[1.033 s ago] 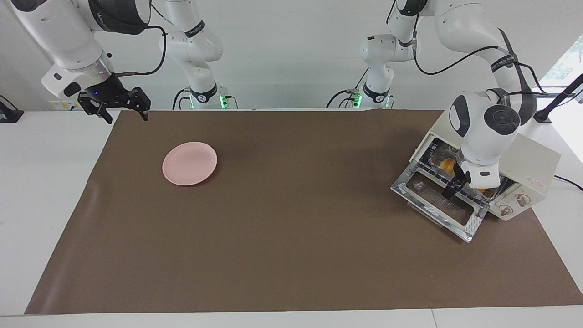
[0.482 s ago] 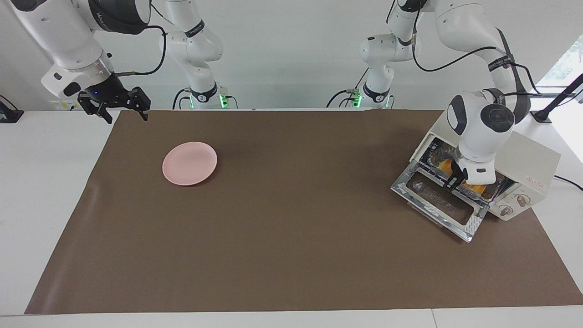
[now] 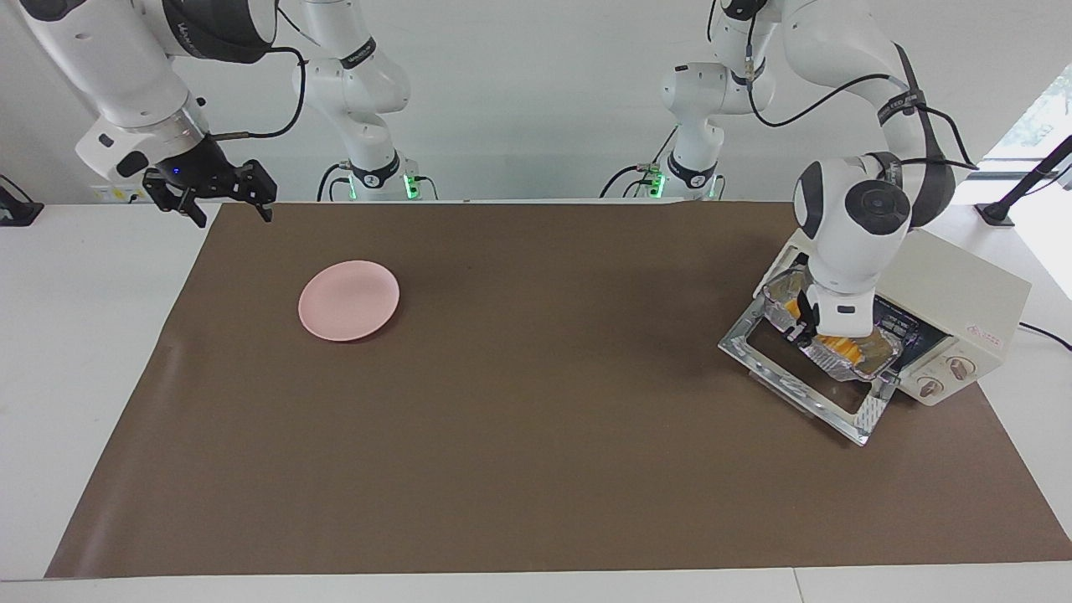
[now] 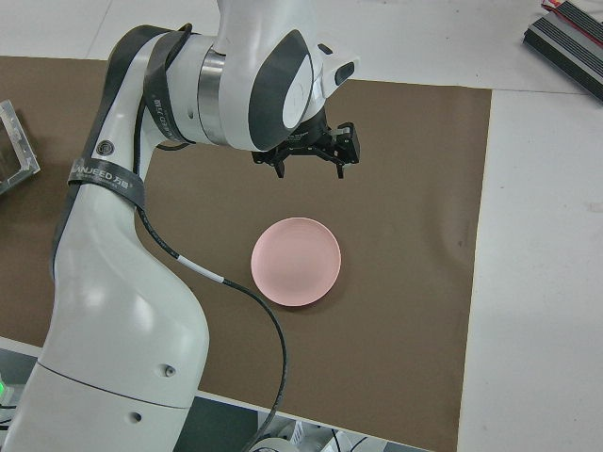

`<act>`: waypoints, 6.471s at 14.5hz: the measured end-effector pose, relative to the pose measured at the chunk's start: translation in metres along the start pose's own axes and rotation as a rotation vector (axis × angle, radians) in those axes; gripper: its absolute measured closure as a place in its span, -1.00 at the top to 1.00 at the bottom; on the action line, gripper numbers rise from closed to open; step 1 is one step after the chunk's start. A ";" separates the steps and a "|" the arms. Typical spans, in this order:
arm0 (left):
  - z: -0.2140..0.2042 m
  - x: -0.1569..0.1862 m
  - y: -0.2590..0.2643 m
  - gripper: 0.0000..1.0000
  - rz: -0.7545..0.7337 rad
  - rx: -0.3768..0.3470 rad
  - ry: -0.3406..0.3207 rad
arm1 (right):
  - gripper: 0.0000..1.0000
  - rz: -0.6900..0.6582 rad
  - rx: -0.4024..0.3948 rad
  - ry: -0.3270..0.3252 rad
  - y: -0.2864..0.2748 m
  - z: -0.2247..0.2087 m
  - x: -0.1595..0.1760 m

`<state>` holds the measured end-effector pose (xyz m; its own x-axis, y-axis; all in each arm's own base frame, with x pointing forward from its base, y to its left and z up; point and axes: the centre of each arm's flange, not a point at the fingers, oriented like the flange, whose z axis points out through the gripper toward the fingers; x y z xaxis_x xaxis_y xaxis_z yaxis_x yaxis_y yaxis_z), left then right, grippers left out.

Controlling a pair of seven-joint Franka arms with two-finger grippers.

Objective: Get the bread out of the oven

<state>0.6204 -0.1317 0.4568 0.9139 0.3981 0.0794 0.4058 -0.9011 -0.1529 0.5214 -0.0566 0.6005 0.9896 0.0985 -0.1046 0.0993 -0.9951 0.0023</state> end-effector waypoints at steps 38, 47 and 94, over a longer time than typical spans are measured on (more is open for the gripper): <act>-0.197 -0.052 -0.140 1.00 0.358 -0.067 -0.168 | 1.00 0.081 -0.022 0.062 -0.171 0.026 0.029; -0.167 -0.061 -0.136 1.00 0.394 -0.052 -0.231 | 1.00 0.222 0.039 0.070 -0.314 0.144 0.098; -0.152 -0.062 -0.138 1.00 0.388 -0.058 -0.214 | -0.96 0.107 0.099 0.103 -0.041 0.234 0.218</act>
<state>0.5059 -0.0587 0.6222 0.9824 0.0493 -0.1799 0.0363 -0.9965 -0.0751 0.7090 0.0031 0.3450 0.9999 -0.0124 -0.0063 -0.0129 -0.9958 -0.0904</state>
